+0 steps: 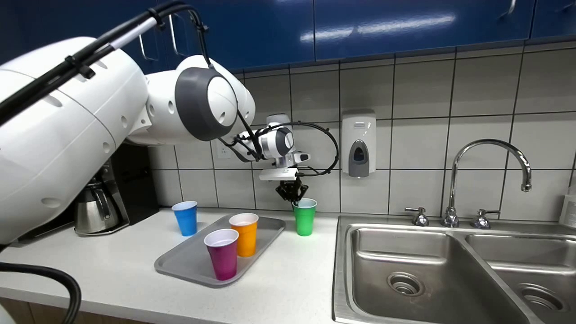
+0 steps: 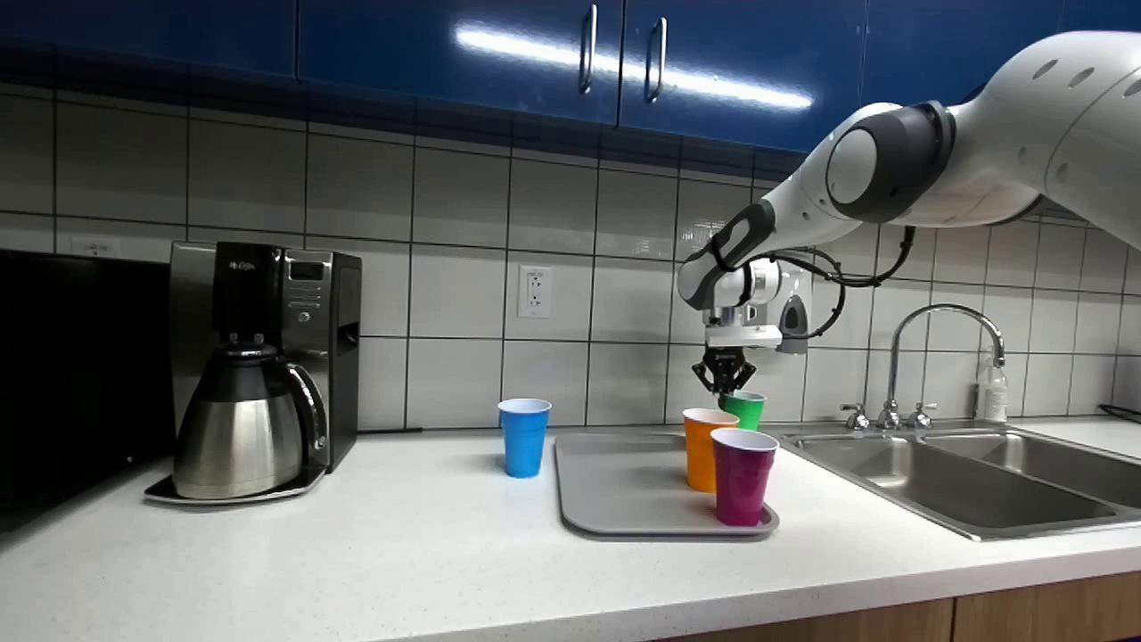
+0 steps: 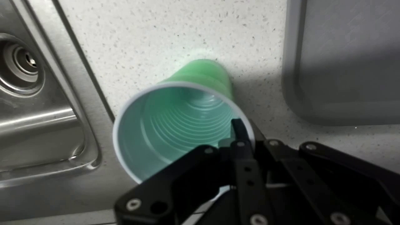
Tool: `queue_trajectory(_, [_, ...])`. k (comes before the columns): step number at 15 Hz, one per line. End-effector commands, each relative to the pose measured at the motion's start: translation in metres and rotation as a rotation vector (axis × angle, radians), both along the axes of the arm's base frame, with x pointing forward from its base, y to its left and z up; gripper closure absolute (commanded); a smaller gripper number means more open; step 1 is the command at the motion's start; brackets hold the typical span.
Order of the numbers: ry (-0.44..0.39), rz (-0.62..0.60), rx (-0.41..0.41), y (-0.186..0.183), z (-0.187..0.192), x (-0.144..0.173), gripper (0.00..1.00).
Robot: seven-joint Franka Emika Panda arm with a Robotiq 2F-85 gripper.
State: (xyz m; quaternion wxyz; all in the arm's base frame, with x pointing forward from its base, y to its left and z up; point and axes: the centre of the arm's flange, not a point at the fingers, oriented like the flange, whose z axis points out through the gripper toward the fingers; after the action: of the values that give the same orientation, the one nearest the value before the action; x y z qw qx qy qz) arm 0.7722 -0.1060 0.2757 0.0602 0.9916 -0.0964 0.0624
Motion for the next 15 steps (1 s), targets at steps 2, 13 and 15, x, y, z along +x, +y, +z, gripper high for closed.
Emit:
queue_trajectory(2, [-0.024, 0.011, 0.015, -0.006, 0.012, 0.006, 0.99])
queue_trajectory(13, [-0.082, 0.065, 0.029, 0.021, 0.051, -0.004, 0.99])
queue_trajectory(15, [-0.088, 0.077, 0.033, 0.027, 0.057, -0.007, 0.99])
